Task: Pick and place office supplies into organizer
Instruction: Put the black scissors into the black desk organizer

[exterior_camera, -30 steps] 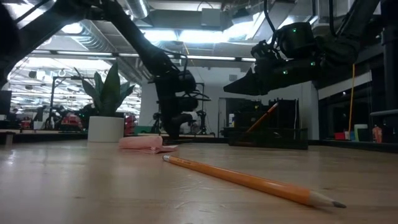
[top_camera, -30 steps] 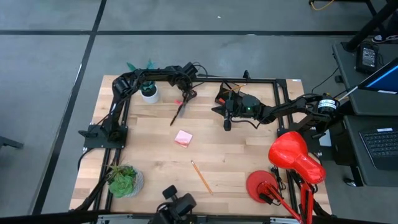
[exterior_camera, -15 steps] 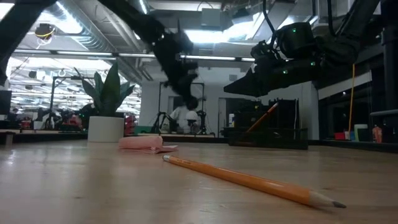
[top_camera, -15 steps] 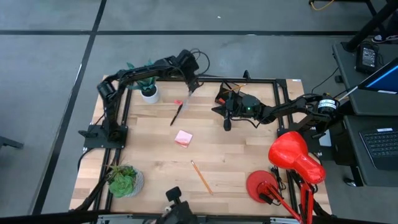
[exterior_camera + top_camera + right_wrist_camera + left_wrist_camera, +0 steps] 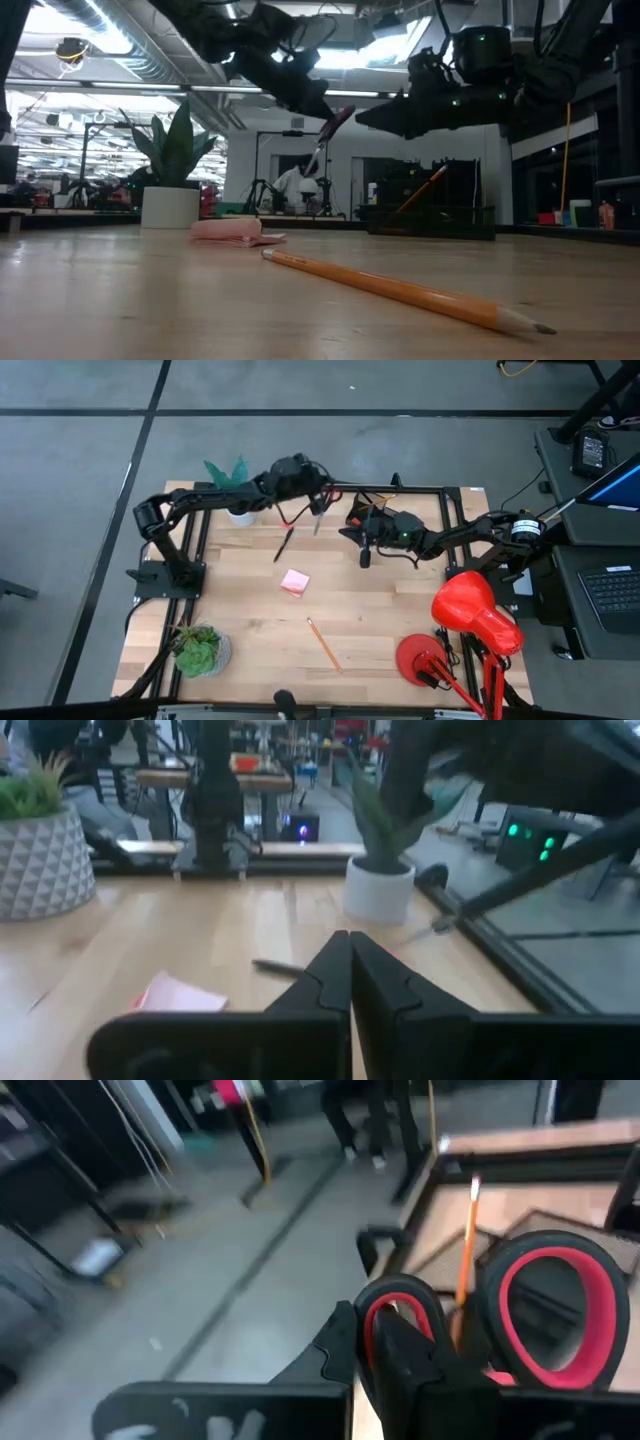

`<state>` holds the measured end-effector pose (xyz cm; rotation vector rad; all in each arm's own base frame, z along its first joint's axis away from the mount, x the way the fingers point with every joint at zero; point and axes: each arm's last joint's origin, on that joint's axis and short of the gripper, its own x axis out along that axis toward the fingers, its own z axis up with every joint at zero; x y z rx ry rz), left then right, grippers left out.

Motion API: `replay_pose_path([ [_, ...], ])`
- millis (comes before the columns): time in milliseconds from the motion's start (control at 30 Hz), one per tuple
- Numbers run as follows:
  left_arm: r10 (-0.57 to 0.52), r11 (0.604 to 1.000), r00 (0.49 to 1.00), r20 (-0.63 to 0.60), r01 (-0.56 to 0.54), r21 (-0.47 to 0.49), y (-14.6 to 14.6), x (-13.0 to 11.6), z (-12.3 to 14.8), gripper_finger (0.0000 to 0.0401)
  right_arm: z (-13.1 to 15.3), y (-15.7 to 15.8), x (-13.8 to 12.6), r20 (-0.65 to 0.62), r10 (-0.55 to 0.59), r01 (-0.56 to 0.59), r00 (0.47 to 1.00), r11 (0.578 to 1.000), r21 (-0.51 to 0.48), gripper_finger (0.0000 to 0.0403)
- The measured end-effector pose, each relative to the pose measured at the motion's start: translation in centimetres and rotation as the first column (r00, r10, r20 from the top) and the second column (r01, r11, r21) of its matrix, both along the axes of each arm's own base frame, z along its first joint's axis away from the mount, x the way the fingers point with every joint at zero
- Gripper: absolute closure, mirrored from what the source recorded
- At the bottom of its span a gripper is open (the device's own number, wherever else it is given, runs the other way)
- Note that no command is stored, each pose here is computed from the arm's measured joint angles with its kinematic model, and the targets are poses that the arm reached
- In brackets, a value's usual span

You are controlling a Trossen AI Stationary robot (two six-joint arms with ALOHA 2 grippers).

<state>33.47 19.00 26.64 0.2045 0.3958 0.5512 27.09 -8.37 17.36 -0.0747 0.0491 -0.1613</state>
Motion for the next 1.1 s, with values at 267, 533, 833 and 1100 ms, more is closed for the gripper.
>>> replay_pose_path([
  [267,-0.043,0.987,0.999,0.03,0.037,0.156,-2.5,-0.7,0.0,0.0393,0.9,0.0,0.0,0.083,0.002,0.001,0.997,1.0,-0.03,0.0393],
  [533,-0.073,0.981,0.997,0.028,0.067,0.182,-3.7,-1.1,0.7,0.0393,2.2,-0.3,1.0,0.114,0.004,0.004,0.993,0.998,-0.067,0.0344],
  [833,-0.026,0.956,0.998,-0.056,0.041,0.291,-5.0,-0.6,0.8,0.0393,2.3,-0.8,1.4,0.078,-0.083,0.087,0.993,0.995,-0.049,0.028],
  [1100,-0.037,0.947,0.998,-0.047,0.05,0.316,-5.4,-0.6,1.2,0.0393,2.3,-1.2,1.2,0.082,-0.128,0.132,0.988,0.99,-0.045,0.0257],
])
